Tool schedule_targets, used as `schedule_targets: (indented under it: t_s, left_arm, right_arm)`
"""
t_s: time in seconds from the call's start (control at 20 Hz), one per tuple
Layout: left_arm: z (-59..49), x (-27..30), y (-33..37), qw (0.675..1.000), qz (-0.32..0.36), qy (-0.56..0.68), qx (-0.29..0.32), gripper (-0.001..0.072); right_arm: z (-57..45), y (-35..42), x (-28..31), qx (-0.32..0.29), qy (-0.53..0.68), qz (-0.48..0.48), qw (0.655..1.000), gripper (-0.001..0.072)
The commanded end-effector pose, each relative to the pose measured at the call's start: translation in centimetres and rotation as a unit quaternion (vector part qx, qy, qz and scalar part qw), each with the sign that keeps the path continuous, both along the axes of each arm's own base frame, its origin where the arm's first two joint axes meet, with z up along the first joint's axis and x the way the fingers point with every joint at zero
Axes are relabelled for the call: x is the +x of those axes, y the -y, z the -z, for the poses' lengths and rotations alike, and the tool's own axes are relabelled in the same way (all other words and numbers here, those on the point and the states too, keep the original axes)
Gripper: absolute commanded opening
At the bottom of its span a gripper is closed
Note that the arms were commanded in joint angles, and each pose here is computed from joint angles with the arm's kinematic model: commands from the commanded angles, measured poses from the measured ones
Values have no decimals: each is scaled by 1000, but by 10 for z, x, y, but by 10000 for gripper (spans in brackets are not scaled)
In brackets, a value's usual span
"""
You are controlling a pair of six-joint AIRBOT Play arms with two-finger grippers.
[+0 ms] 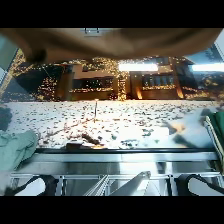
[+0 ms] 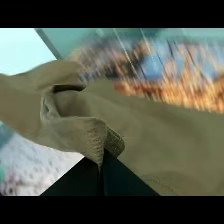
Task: Fold the shirts.
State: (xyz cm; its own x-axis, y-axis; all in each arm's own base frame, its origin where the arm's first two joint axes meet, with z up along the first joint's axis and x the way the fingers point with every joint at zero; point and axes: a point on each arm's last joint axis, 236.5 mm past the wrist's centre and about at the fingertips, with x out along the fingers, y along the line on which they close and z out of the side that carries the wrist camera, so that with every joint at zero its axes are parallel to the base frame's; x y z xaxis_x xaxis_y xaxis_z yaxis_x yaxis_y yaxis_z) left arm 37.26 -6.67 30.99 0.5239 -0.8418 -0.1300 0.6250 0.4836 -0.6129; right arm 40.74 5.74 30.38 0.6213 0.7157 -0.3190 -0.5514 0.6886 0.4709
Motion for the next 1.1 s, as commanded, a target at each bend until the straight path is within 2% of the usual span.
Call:
schedule_targets:
  t_s: [0.0, 0.1, 0.15, 0.2, 0.25, 0.35, 0.4, 0.45, 0.5, 0.55, 0.6, 0.7, 0.8, 0.85, 0.9, 0.95, 1.05]
  left_arm:
    - [169, -59, -13, 986, -74, -145, -28, 20]
    - [275, -87, -37, 940, -191, -269, -85, 20]
    - [310, -89, -53, 904, -274, -307, -116, 20]
    - [333, -97, -61, 879, -315, -334, -128, 20]
    - [342, -104, -61, 870, -327, -343, -138, 20]
    - [333, -106, -60, 871, -319, -338, -157, 19]
    - [326, -104, -60, 872, -312, -339, -163, 118]
    - [315, -101, -58, 870, -303, -345, -178, 399]
    - [304, -99, -56, 870, -291, -349, -190, 720]
    - [289, -97, -52, 875, -273, -348, -195, 716]
    - [274, -94, -51, 887, -256, -336, -188, 716]
    - [238, -86, -54, 909, -231, -303, -167, 714]
    - [205, -75, -68, 921, -239, -271, -146, 714]
    - [192, -67, -79, 924, -258, -252, -130, 713]
    - [184, -57, -97, 920, -291, -237, -112, 712]
    - [184, -51, -114, 913, -320, -235, -92, 702]
    - [203, -44, -134, 896, -335, -281, -79, 702]
  right_arm:
    - [169, 19, -48, -68, -178, 60, 980, 13]
    - [259, 19, -80, -48, -265, 97, 958, 13]
    - [295, 15, -97, -33, -304, 107, 946, 14]
    - [320, 9, -114, -24, -337, 109, 935, 14]
    - [337, 3, -128, -16, -361, 105, 926, 15]
    - [346, -1, -138, -11, -377, 102, 920, 17]
    - [345, -1, -139, -7, -382, 105, 918, 34]
    - [344, -2, -140, -5, -384, 104, 917, 192]
    - [343, -4, -142, -1, -389, 102, 916, 417]
    - [341, -6, -144, 3, -394, 100, 913, 552]
    - [339, -8, -145, 4, -394, 96, 914, 584]
    - [333, -8, -145, 3, -387, 95, 917, 585]
    - [323, 1, -131, -7, -359, 113, 926, 582]
    - [316, 10, -117, -13, -340, 128, 932, 464]
    - [308, 19, -102, -18, -327, 136, 935, 292]
    - [300, 27, -84, -20, -319, 137, 938, 302]
    - [291, 35, -47, -4, -320, 126, 939, 483]
